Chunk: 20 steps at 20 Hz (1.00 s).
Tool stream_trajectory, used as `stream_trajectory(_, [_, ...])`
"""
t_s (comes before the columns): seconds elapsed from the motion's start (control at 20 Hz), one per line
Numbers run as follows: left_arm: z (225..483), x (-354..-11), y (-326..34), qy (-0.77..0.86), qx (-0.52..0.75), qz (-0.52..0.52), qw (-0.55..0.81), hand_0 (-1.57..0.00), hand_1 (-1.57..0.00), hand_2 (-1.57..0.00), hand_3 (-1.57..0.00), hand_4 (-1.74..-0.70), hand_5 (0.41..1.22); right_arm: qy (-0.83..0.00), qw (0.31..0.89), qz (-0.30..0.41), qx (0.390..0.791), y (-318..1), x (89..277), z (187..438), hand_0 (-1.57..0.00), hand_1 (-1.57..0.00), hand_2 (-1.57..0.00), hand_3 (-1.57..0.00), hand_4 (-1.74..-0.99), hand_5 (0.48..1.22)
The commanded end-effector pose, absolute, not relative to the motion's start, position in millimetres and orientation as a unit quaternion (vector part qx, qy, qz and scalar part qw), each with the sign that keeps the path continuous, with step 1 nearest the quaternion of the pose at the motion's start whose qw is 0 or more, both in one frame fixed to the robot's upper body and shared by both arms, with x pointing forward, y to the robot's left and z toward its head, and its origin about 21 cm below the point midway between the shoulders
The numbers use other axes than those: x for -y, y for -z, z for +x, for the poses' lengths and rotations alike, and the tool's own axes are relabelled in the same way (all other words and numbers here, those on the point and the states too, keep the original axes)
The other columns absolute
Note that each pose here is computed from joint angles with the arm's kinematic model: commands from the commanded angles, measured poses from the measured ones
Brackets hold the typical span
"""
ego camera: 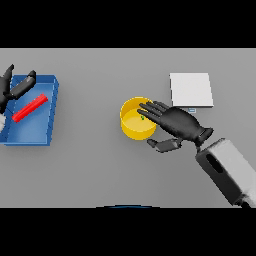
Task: Pick up the red beaker and tilt it to pour out 1 green nut into yellow bowl. Pick up the yellow bowl and place it on the metallic measuring scale.
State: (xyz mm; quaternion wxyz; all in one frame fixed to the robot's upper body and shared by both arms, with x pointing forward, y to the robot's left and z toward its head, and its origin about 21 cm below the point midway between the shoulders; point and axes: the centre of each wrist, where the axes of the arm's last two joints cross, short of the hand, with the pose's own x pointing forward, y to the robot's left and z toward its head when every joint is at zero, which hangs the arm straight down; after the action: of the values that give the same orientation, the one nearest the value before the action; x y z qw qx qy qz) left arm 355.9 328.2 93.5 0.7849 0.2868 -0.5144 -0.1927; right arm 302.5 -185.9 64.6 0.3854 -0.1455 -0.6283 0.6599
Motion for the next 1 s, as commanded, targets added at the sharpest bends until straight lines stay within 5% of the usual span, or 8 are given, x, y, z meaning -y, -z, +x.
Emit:
stream_trajectory(0.0, [356, -327, -95, 0.197, 0.52, 0.28, 0.782, 0.0, 0.0, 0.0, 0.0, -0.71, 0.68, -0.678, 0.371, -0.146, 0.617, -68, 181.4, 307, 0.0, 0.0, 0.0, 0.0, -1.216, 0.706])
stream_trajectory(0.35, [352, -332, -99, 0.19, 0.521, 0.276, 0.785, 0.0, 0.0, 0.0, 0.0, -0.72, 0.688, -0.775, 0.315, -0.141, 0.529, -63, 155.3, 330, 0.0, 0.0, 0.0, 0.0, -1.223, 0.704])
stream_trajectory(0.95, [352, -337, -98, 0.179, 0.526, 0.273, 0.785, 0.0, 0.0, 0.0, 0.0, -0.72, 0.688, -0.832, 0.3, -0.137, 0.446, -53, 127.0, 351, 0.0, 0.0, 0.0, 0.0, -1.297, 0.753])
